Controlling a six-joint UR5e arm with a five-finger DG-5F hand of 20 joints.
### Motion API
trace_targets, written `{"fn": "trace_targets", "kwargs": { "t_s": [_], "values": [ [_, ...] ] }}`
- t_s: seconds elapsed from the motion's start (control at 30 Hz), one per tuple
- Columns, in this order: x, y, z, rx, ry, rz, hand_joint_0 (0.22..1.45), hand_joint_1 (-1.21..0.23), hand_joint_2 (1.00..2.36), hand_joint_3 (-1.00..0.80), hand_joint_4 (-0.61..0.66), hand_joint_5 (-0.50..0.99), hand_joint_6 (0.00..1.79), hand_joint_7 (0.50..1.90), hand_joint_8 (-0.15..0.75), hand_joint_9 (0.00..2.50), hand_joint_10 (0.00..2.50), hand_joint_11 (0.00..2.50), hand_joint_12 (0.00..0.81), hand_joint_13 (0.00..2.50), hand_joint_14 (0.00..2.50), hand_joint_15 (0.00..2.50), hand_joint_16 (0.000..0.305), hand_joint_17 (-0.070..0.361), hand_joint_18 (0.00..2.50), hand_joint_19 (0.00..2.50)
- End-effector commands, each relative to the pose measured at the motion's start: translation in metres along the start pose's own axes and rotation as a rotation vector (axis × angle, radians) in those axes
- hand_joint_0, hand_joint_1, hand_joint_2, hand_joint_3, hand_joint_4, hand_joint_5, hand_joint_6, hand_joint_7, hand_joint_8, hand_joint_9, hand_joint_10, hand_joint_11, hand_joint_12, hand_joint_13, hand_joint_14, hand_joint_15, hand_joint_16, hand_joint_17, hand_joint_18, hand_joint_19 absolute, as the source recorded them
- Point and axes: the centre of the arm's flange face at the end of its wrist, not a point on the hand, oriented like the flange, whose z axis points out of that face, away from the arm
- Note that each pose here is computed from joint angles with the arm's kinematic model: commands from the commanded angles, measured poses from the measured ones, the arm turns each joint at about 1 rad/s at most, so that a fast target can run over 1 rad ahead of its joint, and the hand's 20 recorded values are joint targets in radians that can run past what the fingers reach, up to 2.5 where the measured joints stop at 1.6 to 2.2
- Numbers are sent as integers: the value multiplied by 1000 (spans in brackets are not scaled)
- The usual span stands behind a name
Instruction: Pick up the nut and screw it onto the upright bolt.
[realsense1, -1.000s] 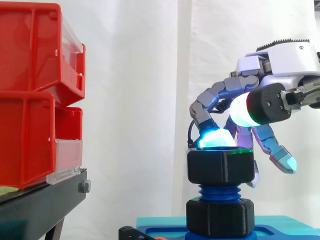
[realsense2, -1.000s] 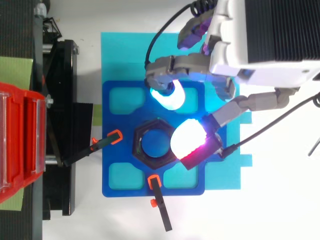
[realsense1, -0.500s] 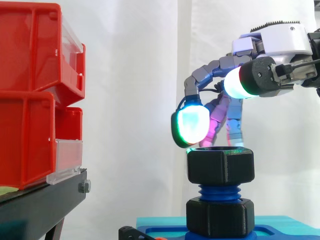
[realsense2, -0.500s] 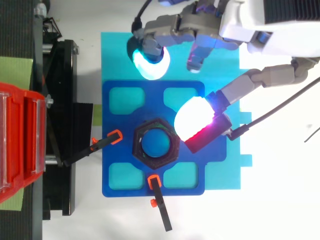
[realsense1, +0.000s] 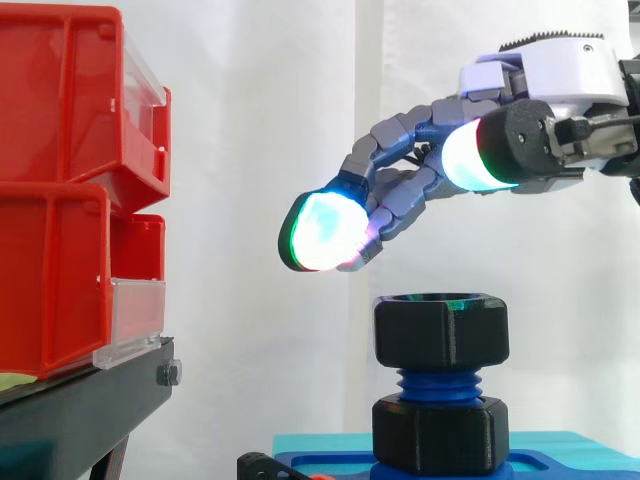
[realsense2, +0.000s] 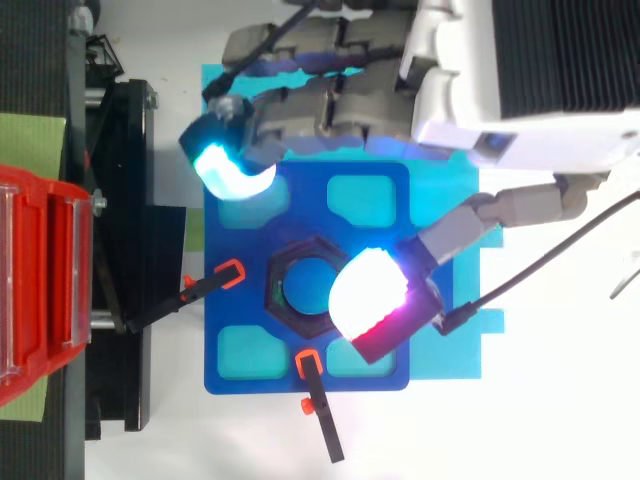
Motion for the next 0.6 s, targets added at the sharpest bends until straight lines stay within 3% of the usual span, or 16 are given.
{"fn": "trace_targets", "kwargs": {
  "t_s": [0.0, 0.13, 0.3, 0.57],
  "values": [
    [6, 7, 2, -9, 1, 0, 452, -379, 1000, -500, 97, -196, 501, 559, 207, 503, 0, 0, 313, 208, 0, 0, 35, 79, 0, 0],
    [20, 12, 0, -18, 22, 10, 450, -374, 1000, -500, 100, -196, 501, 560, 208, 497, 0, 0, 316, 224, 0, 0, 36, 80, 0, 0],
    [21, 15, 2, -31, 9, 9, 449, -374, 1000, -500, 104, -196, 501, 560, 209, 499, 0, 0, 316, 216, 0, 0, 36, 81, 0, 0],
    [23, 17, 1, -29, 19, 10, 448, -376, 1000, -500, 101, -198, 501, 560, 210, 495, 0, 0, 315, 199, 0, 0, 36, 81, 0, 0]
  ]
}}
